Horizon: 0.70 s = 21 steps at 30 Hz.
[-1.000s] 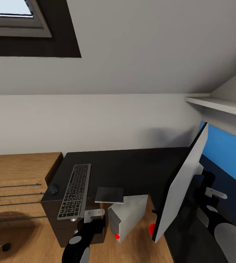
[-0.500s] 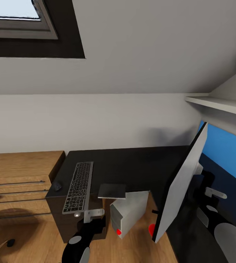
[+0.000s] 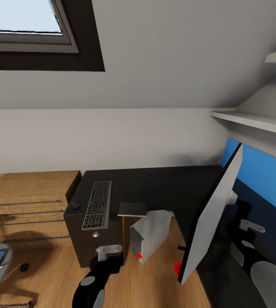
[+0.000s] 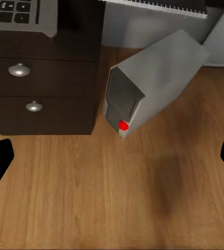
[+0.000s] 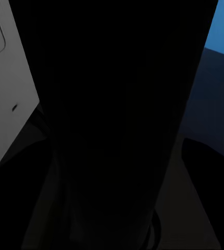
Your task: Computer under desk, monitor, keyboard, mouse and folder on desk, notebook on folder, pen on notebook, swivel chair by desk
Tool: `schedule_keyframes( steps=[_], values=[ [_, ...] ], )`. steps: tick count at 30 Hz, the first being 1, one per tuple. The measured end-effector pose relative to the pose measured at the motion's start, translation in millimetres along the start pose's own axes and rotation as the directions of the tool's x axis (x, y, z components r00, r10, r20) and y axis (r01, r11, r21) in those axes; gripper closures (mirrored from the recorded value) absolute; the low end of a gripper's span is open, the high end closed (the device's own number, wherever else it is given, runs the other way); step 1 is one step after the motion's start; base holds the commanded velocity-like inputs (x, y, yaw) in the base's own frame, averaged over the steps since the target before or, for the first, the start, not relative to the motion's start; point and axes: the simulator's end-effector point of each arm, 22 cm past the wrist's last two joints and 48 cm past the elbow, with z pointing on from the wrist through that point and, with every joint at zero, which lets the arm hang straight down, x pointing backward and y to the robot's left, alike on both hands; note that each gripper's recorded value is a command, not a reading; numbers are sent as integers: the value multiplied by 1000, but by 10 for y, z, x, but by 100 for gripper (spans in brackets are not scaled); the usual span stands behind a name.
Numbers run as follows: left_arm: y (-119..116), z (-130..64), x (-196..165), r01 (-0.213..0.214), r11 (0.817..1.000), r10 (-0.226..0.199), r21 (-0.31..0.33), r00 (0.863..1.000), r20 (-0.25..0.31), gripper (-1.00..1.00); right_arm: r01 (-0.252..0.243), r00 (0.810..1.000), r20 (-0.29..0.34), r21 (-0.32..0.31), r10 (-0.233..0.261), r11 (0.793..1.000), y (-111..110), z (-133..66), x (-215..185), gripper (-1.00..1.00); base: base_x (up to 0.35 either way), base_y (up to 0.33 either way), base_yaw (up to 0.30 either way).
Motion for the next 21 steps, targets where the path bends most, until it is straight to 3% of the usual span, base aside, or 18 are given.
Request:
schedule_keyframes(
  steps=[21],
  values=[
    [5, -1, -6, 1, 1000, -1, -1, 1000, 1, -100, 0, 1000, 0, 1, 0, 1000, -2, 0, 0, 100, -335, 0, 0]
  ],
)
